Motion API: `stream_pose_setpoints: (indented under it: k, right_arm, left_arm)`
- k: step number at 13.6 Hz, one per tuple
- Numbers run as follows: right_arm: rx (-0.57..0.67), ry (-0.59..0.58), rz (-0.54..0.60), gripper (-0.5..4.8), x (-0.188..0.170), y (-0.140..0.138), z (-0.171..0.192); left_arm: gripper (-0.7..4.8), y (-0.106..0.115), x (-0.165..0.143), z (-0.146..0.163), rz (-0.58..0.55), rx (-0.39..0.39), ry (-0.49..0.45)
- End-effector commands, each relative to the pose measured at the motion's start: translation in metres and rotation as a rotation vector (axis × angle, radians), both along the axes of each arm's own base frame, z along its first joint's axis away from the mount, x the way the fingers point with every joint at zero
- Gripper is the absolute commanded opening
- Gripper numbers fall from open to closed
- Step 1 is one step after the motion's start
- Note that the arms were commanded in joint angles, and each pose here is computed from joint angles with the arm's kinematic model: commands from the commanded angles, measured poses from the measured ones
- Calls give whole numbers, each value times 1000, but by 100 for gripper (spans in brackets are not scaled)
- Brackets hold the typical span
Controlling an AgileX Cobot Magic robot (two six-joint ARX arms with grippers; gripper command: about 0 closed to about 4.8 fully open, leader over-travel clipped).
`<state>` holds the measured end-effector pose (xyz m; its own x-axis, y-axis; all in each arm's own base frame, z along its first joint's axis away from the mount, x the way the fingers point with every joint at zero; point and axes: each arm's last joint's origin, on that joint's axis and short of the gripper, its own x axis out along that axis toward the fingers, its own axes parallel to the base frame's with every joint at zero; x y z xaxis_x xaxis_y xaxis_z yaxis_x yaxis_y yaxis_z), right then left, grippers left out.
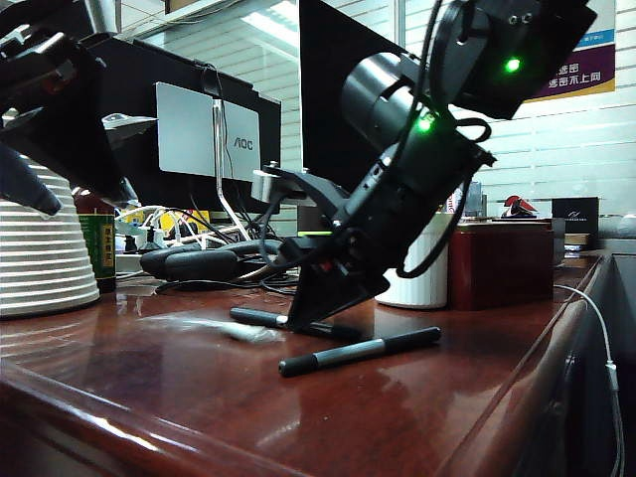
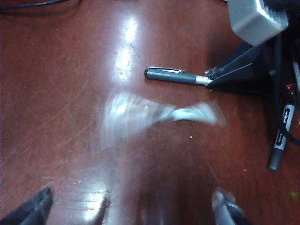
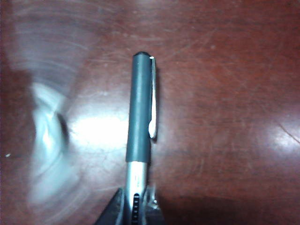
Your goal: Pick up all the pens on the desk and put them into the pen holder one by one.
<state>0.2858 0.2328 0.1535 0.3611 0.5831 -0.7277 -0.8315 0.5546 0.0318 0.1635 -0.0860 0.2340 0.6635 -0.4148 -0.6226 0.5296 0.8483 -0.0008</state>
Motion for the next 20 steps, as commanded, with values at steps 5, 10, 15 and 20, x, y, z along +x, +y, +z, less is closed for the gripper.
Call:
stream_pose_setpoints:
  k: [5, 10, 15, 20]
  right_arm:
    - [384, -231, -117, -8, 14, -18, 101]
    - [690, -648, -236, -8, 14, -82, 175]
    - [742, -687, -417, -8, 37, -97, 92]
    - [675, -622, -436, -8, 58, -89, 39]
  left_arm:
    - [479, 0, 0, 2, 19, 11, -15]
    - [479, 0, 2, 4, 22, -1, -43]
    - [479, -1, 5, 6, 56, 9, -91]
    - [479, -5, 16, -9, 42, 99, -41]
